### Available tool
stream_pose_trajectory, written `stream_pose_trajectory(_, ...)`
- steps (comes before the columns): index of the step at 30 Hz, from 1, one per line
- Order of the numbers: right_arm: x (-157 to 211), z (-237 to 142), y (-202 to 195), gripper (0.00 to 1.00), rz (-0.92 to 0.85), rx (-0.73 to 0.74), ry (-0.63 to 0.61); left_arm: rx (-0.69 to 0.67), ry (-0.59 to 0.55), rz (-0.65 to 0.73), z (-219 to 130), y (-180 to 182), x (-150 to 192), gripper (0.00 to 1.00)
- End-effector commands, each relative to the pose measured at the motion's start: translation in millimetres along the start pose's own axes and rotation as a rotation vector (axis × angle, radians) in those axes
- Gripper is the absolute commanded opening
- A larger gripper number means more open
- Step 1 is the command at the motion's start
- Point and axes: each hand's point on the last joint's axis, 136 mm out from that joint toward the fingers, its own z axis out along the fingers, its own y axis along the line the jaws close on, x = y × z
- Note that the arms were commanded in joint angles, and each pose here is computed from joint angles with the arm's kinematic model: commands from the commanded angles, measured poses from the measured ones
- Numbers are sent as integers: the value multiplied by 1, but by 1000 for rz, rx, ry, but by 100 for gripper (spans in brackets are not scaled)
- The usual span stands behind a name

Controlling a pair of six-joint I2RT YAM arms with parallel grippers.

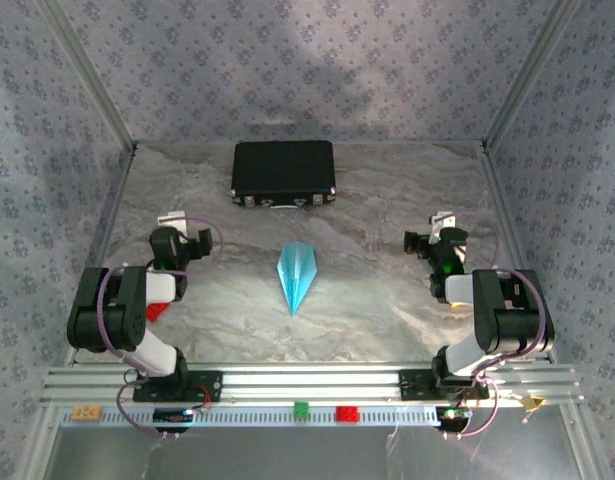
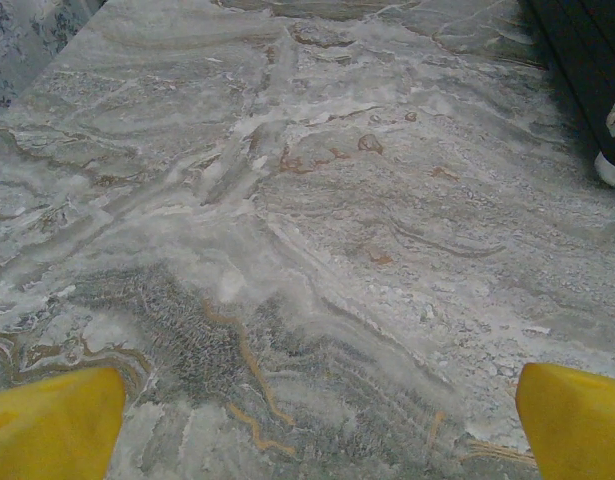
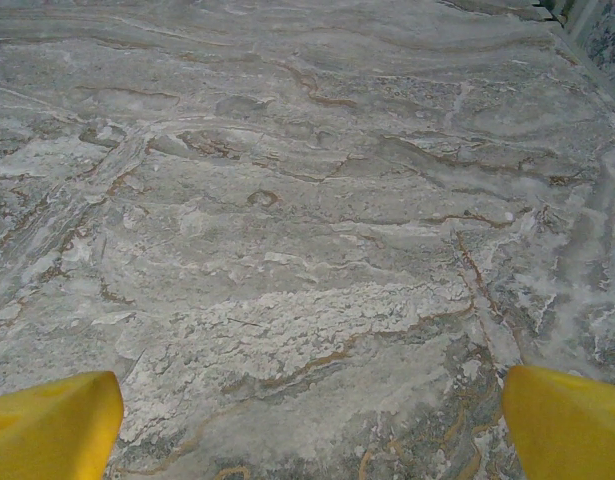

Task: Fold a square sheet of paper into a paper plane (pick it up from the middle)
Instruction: Reset both arms

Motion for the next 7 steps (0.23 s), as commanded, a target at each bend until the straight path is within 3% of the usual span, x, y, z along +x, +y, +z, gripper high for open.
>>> stream_pose_trajectory(1,-13,3,-2,99,10,9,-36,18,-64,4,0,-4,-20,100)
stream_pose_trajectory(7,-13,2,-2,99,11,7,-37,17,-64,5,0,-4,-20,100)
